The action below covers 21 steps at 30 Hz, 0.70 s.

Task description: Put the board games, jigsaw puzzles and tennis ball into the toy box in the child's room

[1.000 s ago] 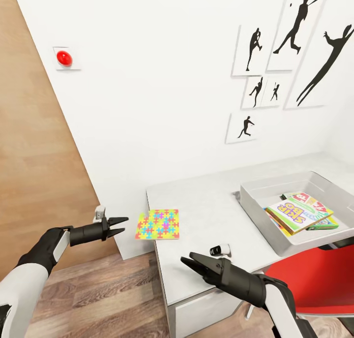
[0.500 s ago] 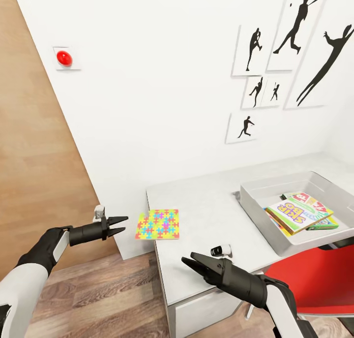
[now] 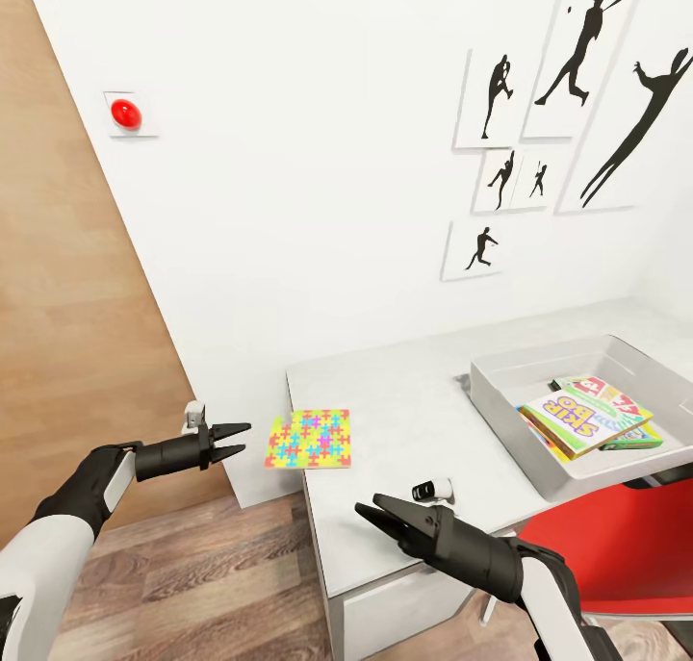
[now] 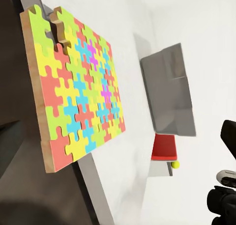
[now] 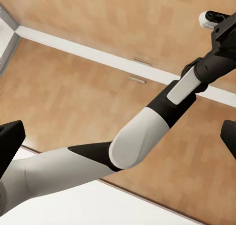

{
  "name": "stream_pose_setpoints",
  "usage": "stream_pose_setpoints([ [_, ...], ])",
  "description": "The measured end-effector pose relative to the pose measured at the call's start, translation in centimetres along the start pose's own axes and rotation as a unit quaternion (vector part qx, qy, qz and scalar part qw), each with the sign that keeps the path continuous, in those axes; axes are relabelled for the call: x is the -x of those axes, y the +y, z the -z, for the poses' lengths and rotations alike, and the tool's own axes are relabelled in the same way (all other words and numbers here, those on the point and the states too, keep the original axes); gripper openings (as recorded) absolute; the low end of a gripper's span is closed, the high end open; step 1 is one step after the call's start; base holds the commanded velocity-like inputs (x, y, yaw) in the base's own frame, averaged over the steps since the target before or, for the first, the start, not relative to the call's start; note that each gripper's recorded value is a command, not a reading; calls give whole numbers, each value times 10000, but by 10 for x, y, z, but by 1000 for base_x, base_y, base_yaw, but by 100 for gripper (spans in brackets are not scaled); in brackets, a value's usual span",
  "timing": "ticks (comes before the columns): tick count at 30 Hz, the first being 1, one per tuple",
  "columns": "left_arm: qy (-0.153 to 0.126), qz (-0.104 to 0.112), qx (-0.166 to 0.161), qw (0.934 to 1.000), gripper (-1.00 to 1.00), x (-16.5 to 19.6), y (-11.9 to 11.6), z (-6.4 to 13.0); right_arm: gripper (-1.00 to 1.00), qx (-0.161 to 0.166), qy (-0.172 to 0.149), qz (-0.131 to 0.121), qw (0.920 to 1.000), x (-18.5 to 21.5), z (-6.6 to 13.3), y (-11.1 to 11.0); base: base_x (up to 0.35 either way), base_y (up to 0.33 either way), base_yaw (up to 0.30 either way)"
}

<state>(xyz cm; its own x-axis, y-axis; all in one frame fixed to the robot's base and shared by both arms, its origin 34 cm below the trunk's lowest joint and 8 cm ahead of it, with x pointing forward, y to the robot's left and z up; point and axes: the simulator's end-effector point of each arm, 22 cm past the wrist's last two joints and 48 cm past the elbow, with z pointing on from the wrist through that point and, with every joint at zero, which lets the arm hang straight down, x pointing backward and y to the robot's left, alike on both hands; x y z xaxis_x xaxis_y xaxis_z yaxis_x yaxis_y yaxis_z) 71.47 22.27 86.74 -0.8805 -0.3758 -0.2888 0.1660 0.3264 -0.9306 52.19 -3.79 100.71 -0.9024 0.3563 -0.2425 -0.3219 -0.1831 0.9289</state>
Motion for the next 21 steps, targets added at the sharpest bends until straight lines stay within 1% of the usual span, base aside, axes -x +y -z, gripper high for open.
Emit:
stream_pose_setpoints([
  [8,1,5,0,10000,100,0,0,0,100,132,2,-1,9999,0,0,6,0,0,0],
  [17,3,10,-3,10000,100,0,0,0,100,486,13,13,9988,0,4,22,0,0,0],
  [21,4,13,-1,10000,100,0,0,0,100,602,-52,43,9982,5,10,28,0,0,0],
])
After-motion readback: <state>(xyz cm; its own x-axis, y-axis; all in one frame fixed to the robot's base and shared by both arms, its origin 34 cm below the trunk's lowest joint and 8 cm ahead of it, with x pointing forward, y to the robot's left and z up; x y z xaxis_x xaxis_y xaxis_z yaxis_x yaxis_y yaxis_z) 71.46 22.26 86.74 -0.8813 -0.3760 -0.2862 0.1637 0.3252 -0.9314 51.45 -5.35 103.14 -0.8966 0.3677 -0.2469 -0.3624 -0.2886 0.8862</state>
